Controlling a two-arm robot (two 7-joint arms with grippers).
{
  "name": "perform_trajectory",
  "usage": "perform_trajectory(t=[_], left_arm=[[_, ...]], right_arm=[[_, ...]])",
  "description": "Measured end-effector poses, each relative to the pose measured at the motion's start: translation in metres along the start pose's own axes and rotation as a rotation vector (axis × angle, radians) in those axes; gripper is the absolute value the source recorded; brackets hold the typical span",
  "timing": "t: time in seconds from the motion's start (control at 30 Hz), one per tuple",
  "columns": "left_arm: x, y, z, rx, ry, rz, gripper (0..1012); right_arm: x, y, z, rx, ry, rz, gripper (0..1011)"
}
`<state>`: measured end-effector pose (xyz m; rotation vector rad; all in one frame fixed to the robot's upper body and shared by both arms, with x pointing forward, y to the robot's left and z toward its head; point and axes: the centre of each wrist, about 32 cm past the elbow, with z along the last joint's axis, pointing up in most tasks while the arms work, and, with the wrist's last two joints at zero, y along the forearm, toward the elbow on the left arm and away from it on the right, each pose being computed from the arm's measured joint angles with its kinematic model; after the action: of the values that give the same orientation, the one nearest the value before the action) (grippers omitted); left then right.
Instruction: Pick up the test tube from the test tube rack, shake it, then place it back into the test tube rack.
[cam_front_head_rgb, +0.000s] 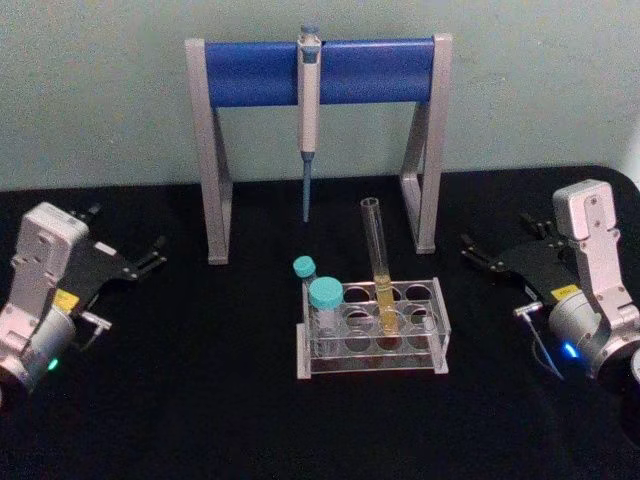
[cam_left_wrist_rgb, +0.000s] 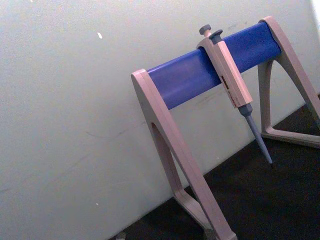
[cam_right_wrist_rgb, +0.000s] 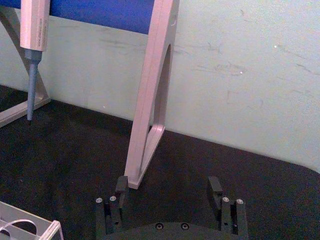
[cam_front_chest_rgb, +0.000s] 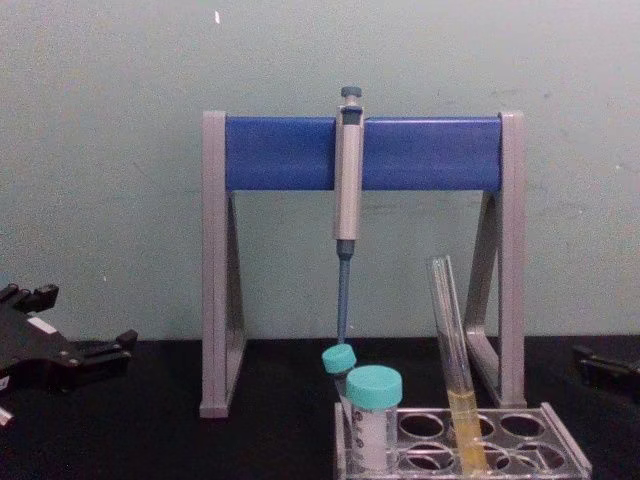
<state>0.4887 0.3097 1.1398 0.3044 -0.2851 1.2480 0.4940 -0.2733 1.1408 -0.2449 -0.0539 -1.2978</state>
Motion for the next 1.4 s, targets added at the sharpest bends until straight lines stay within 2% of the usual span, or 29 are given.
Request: perform_trajectory(t=[1.4], left_arm=[[0.0000,0.0000,0.0000,0.000,0.000,0.000,1001]], right_arm=[[0.0000,0.0000,0.0000,0.000,0.000,0.000,1000]])
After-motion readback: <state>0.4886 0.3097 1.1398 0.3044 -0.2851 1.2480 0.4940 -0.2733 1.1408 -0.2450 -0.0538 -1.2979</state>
